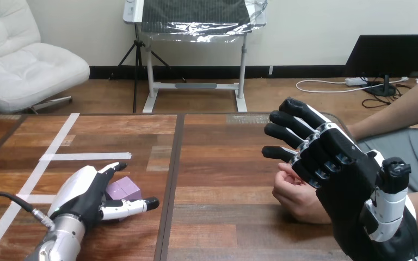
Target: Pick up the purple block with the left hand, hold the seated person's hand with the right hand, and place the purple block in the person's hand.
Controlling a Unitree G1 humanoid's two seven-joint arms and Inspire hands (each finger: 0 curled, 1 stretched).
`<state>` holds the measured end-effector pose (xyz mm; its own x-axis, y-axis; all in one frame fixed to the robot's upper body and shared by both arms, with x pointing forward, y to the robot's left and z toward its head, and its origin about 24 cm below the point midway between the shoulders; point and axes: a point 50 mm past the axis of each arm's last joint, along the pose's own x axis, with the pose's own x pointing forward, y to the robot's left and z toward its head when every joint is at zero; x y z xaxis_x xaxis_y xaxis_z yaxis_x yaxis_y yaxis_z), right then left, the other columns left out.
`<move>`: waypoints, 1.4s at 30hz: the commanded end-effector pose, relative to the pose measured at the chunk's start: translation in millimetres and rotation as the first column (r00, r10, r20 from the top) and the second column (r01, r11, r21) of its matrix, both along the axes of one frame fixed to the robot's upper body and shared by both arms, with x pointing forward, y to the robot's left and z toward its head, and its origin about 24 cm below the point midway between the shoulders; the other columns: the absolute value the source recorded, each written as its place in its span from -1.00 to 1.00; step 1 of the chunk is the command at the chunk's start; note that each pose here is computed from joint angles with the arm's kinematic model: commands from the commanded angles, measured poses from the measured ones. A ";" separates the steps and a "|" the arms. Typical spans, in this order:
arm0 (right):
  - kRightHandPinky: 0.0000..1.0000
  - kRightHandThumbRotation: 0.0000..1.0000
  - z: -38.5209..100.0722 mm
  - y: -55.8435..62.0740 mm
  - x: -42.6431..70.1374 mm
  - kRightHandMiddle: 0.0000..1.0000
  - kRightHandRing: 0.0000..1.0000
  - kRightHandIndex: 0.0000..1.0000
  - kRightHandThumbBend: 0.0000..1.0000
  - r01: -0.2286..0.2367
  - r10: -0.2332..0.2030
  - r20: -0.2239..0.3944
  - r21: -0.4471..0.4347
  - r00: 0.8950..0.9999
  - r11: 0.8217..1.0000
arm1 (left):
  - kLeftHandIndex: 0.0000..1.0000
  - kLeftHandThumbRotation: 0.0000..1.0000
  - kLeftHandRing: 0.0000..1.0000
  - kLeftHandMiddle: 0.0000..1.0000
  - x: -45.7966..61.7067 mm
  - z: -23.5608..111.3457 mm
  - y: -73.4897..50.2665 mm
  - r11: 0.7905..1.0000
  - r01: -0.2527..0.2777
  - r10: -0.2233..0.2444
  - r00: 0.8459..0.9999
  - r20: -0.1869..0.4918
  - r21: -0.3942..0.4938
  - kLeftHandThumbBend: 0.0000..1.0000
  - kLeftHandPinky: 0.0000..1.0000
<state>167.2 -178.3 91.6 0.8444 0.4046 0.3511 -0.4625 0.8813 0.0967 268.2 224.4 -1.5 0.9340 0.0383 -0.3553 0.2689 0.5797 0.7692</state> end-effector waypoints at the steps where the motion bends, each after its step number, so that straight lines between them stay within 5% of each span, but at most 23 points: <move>1: 0.59 0.90 14.4 1.7 3.4 0.76 0.75 0.75 0.78 -0.008 0.007 0.077 0.016 0.997 1.000 | 0.78 0.04 0.79 0.84 22.6 29.1 -2.5 0.997 0.030 -0.035 0.996 0.086 0.065 0.89 0.59; 30: 0.58 0.88 16.8 1.6 1.2 0.76 0.75 0.75 0.77 -0.007 0.005 0.083 0.021 0.997 1.000 | 0.71 -0.36 0.69 0.74 28.7 29.8 -5.4 0.993 -0.006 -0.002 0.998 0.071 0.120 0.79 0.35; 42: 0.58 0.88 16.4 1.3 0.7 0.76 0.75 0.75 0.77 -0.007 0.005 0.085 0.027 0.996 1.000 | 0.63 -0.68 0.52 0.65 30.7 28.8 -6.9 0.993 -0.031 0.021 0.996 0.089 0.114 0.71 0.16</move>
<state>166.1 -179.0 90.9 0.8480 0.3971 0.3511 -0.4588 0.8816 0.1109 281.1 221.6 6.9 0.9314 0.1007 -0.3497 0.2533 0.5105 0.8217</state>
